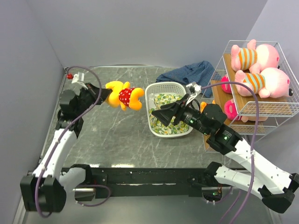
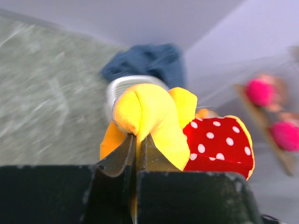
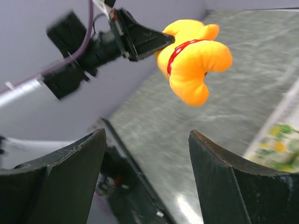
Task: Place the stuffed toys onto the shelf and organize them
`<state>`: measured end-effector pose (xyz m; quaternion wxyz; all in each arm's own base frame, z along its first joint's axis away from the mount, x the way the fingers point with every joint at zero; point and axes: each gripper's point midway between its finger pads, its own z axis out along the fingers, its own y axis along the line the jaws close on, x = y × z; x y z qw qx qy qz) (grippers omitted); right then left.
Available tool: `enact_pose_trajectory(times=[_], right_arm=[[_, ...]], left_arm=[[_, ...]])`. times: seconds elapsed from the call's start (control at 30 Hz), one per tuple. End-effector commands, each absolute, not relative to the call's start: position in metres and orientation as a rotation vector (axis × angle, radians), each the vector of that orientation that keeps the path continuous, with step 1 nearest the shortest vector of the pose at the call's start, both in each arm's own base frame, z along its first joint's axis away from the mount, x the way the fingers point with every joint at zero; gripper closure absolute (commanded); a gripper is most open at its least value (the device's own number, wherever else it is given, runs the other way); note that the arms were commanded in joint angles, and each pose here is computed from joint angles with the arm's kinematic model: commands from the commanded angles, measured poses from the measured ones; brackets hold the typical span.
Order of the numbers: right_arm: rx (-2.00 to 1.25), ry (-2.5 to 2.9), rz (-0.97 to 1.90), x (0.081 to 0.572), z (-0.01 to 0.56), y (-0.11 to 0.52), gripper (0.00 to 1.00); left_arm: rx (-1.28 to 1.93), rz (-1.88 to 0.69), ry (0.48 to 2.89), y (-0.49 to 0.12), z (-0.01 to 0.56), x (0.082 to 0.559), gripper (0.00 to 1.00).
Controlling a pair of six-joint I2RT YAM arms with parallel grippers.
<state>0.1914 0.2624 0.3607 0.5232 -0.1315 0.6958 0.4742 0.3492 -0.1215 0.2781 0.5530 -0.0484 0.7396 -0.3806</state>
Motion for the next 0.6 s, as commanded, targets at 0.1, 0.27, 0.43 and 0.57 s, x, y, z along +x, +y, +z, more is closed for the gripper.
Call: enact_pose_trajectory(times=[0.1,0.27,0.43,0.57], right_arm=[[-0.216,1.534,1.487,0.182,0.401,0.294,0.21],[-0.295,1.419,1.566,0.17,0.417,0.306,0.21],[-0.333,1.379,1.549,0.171,0.424,0.315,0.21],[-0.346,1.395,1.565,0.174,0.421,0.329,0.21]], left_arm=[[0.078,-1.274,1.399,-0.158,0.38,0.277,0.99],[0.096,-1.338,1.349,-0.162,0.395,0.255,0.99],[0.094,-1.363,1.314,-0.164,0.395,0.241,0.99],[0.088,-1.398,1.314,-0.166,0.392,0.237,0.99]])
